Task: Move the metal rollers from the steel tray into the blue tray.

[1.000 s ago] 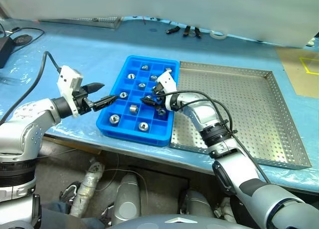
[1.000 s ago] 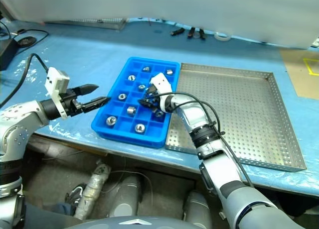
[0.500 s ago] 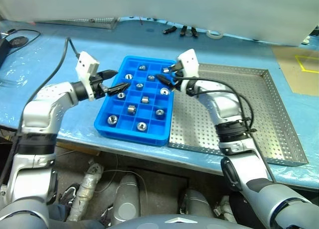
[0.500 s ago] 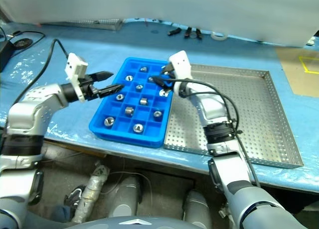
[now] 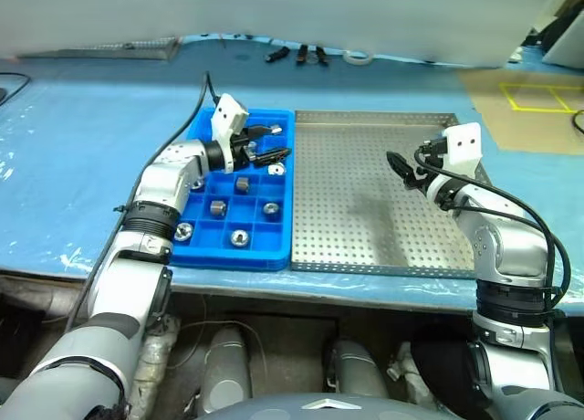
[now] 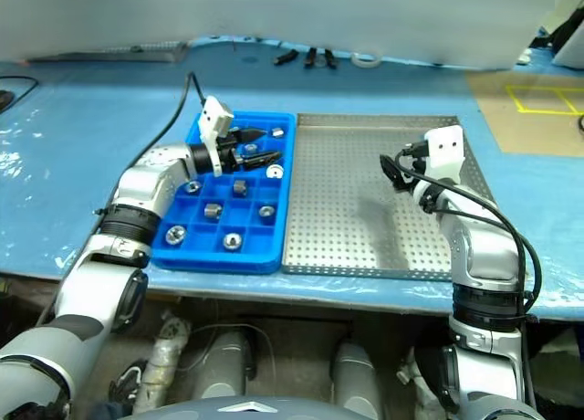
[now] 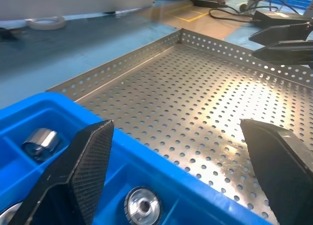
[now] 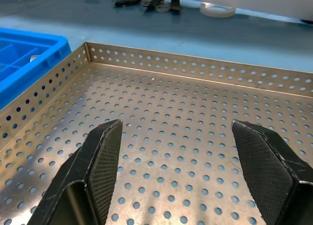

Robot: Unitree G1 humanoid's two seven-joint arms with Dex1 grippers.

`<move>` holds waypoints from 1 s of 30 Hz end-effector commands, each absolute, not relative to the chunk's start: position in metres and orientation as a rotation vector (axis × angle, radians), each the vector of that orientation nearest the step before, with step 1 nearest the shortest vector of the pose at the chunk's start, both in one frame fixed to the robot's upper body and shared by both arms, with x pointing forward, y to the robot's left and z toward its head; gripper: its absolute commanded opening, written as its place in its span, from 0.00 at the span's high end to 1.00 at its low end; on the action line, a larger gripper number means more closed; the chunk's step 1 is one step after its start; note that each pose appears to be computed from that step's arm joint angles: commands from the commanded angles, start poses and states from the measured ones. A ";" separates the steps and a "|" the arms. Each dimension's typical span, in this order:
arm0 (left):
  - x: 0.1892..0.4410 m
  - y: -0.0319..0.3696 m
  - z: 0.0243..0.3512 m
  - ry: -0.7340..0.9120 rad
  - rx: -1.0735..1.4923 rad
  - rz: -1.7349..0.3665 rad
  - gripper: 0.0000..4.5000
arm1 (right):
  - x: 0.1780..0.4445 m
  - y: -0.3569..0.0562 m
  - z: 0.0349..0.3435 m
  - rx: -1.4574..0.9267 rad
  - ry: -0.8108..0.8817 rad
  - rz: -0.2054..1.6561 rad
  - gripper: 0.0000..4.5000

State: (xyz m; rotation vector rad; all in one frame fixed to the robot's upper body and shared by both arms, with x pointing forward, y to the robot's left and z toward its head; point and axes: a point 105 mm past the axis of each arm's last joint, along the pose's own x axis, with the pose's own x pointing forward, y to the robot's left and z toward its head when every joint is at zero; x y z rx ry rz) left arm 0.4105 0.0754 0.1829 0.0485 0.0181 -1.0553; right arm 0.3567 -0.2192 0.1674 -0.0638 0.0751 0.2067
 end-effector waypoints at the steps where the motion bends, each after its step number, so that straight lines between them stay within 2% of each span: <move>1: 0.410 0.066 0.171 0.020 0.072 -1.092 0.04 | 0.344 -0.212 0.161 -0.009 0.032 0.239 0.17; 4: 0.413 0.066 0.164 0.006 0.100 -1.066 0.04 | 0.340 -0.204 0.154 -0.016 0.025 0.271 0.17; 12: 0.412 0.077 0.183 -0.181 0.035 -0.988 0.04 | 0.337 -0.180 0.161 -0.003 -0.074 0.342 0.17; 18: 0.399 0.081 0.186 -0.191 0.047 -0.993 0.04 | 0.336 -0.176 0.160 -0.044 -0.088 0.357 0.17; 30: 0.385 0.082 0.207 -0.229 -0.014 -0.874 0.04 | 0.344 -0.173 0.163 -0.069 -0.103 0.298 0.17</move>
